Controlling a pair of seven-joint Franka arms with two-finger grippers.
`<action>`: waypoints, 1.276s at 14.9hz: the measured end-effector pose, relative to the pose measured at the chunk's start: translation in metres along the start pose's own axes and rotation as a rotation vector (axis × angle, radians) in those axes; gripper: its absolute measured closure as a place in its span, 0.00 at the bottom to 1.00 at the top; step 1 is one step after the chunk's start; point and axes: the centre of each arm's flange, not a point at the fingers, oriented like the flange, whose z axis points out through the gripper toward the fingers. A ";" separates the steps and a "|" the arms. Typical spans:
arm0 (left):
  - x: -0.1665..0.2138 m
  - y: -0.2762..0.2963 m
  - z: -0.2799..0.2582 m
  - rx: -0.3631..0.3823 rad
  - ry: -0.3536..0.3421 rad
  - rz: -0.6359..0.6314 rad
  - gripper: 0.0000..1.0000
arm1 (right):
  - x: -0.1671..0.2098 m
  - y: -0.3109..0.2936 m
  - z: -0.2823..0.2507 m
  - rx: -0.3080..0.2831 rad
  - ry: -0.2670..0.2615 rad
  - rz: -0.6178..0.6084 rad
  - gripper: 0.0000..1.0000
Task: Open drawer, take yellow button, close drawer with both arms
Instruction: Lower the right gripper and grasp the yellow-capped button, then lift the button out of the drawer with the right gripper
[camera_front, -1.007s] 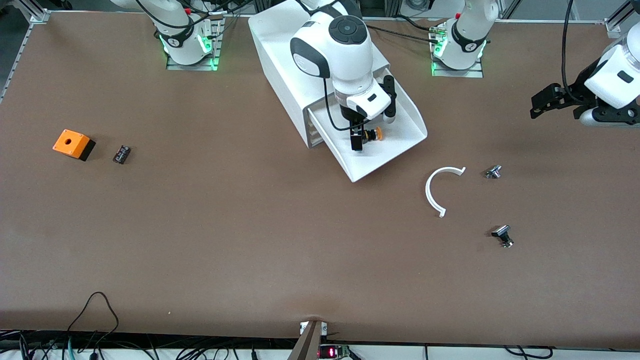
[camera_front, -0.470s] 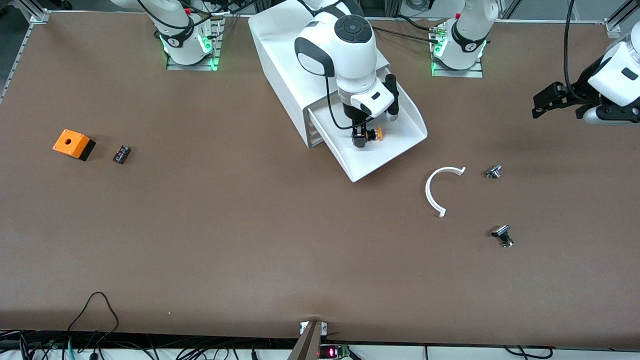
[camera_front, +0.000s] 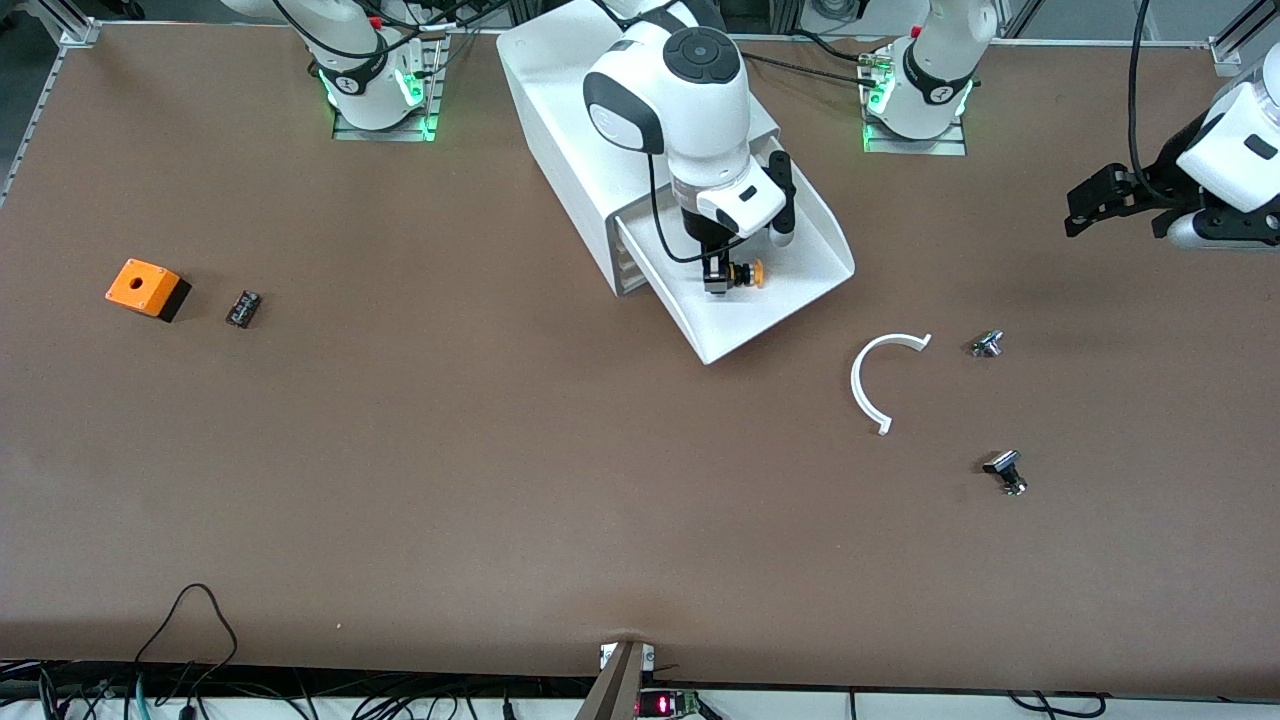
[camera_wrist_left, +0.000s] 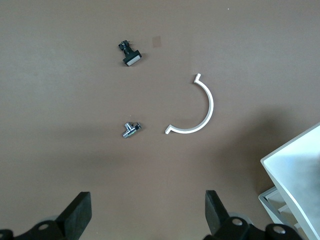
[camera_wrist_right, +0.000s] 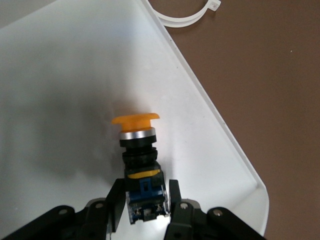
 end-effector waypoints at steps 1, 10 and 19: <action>0.000 0.000 0.000 0.000 0.001 0.000 0.00 | 0.000 0.000 -0.001 0.002 -0.004 0.000 0.59; 0.000 0.001 0.000 0.000 0.001 0.001 0.00 | 0.003 -0.001 -0.027 -0.011 0.016 -0.002 0.66; 0.001 0.001 0.000 0.000 0.001 0.002 0.00 | 0.009 -0.010 -0.027 -0.008 0.018 0.020 0.66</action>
